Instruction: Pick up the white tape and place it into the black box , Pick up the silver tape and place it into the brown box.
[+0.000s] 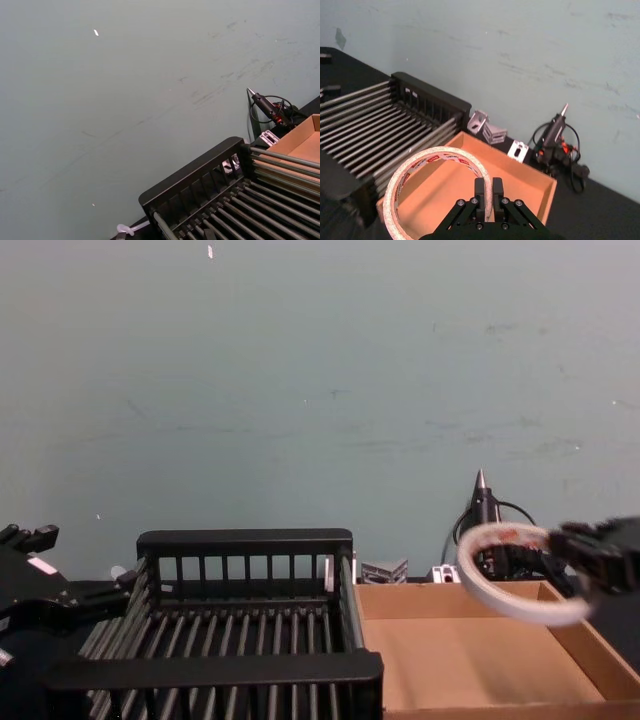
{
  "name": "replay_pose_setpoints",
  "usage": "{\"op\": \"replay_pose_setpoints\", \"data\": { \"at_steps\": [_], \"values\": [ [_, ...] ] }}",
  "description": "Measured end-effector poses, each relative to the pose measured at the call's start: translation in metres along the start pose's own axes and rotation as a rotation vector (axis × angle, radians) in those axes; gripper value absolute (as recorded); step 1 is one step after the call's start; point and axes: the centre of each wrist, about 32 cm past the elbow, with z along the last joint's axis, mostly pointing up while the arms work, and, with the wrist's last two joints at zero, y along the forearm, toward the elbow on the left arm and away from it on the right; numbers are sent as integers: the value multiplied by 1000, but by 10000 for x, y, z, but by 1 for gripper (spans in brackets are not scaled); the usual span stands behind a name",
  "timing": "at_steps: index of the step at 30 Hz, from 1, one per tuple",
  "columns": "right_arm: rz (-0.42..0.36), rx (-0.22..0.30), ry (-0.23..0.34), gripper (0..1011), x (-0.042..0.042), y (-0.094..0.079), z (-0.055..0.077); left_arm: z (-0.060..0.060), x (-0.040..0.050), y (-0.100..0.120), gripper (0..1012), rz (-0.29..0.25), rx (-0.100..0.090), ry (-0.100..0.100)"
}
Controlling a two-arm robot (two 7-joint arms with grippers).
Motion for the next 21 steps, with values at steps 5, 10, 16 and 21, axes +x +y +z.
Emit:
{"op": "replay_pose_setpoints", "data": {
  "at_steps": [5, 10, 16, 21],
  "values": [
    [6, 17, -14, 97, -20, 266, 99, 0, 0, 0, 1001, 0, 0, 0],
    [20, 21, -23, 97, -67, 500, 168, 0, 0, 0, 1001, 0, 0, 0],
    [39, 23, -37, 97, -140, 787, 241, 0, 0, 0, 1001, 0, 0, 0],
    [61, 39, -49, 97, -209, 992, 324, 0, 0, 0, 1001, 0, 0, 0]
  ]
}}
